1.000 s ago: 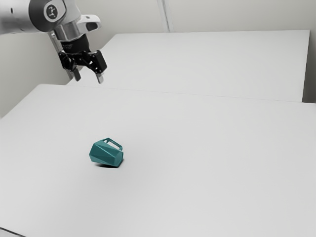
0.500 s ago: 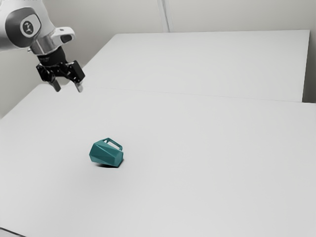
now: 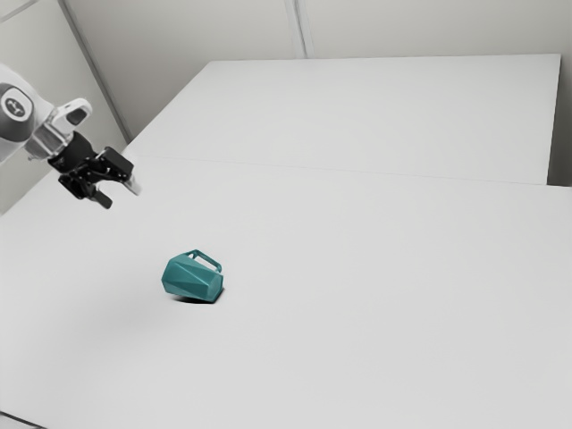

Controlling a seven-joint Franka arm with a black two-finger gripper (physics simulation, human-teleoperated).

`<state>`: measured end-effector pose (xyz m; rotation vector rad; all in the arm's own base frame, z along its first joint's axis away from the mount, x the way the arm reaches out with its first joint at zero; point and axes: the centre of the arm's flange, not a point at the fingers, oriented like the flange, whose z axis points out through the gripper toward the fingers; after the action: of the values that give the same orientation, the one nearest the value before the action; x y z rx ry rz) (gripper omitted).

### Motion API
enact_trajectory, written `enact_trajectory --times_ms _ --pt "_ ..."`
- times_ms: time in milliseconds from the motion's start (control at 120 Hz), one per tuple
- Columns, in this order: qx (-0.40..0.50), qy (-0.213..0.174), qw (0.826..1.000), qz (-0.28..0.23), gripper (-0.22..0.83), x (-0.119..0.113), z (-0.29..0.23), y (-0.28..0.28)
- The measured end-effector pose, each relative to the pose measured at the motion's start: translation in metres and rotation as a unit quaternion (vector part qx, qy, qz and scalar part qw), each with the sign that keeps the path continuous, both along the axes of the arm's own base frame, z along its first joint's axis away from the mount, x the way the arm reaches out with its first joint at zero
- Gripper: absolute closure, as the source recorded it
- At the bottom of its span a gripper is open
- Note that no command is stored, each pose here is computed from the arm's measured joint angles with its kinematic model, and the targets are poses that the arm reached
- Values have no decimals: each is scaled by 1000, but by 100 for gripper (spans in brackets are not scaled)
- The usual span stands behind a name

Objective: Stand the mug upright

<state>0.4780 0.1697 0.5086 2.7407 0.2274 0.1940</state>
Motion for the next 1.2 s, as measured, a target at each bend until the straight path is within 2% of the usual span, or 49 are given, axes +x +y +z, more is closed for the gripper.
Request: enact_trajectory --times_ms 233,525,950,1200 --pt "-62 7 997 35 0 -24 -49 20" --pt "-135 -22 989 55 0 -33 -105 44" --pt "-184 -58 980 42 0 -38 -175 68" --pt "-195 -80 978 7 0 -29 -196 56"
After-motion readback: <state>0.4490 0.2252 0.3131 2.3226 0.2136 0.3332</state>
